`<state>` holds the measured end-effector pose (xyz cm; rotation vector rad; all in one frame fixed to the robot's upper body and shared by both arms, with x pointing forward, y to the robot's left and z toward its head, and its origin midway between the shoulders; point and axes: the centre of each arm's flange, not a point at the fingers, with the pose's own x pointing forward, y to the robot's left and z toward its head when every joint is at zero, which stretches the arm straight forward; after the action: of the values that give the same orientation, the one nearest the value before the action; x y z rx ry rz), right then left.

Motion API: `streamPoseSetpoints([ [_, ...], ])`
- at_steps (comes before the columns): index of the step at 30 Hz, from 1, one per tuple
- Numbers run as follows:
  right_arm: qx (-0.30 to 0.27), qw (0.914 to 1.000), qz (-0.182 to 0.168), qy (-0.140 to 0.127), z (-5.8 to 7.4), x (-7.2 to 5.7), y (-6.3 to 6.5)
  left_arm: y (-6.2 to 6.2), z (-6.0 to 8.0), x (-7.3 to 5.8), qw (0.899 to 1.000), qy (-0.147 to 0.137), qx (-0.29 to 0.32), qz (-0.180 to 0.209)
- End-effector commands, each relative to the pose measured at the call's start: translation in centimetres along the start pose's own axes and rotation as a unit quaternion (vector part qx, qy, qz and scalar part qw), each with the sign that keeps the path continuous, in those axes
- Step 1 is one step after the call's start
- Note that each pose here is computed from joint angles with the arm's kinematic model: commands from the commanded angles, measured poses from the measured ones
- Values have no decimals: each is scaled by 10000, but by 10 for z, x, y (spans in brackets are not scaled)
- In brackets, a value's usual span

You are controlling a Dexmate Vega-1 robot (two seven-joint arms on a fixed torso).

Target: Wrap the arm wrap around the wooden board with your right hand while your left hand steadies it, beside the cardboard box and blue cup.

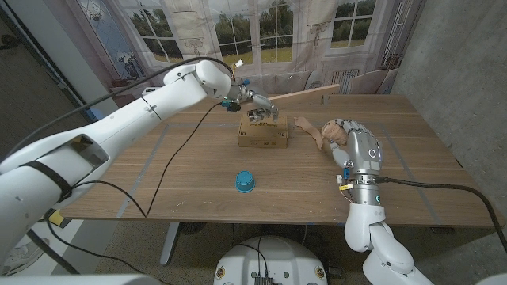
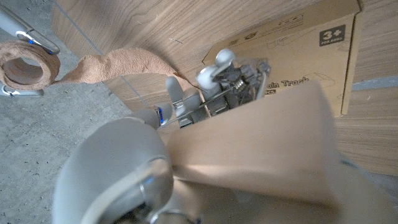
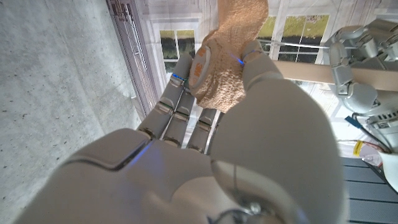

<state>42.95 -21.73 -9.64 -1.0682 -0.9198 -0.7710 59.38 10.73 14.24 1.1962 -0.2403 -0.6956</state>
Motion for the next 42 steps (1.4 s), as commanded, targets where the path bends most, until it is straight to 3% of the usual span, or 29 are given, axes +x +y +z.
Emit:
streamPoseSetpoints([
  [1, 72, 9957, -891, -230, 5, 6, -9, 8, -2, 8, 9990, -248, -239, -272],
  [12, -40, 9848, -1632, -589, 14, 8, -32, 15, 5, 18, 9974, -263, -236, -626],
  [21, -388, 9728, -2151, -772, 12, 14, -62, 16, 10, 29, 9966, -131, -107, -810],
  [27, -673, 9610, -2521, -921, 9, 21, -89, 17, 17, 38, 9955, -68, -3, -945],
  [42, -666, 9494, -2799, -1256, 7, 41, -121, 14, 33, 57, 9926, -18, 243, -1192],
])
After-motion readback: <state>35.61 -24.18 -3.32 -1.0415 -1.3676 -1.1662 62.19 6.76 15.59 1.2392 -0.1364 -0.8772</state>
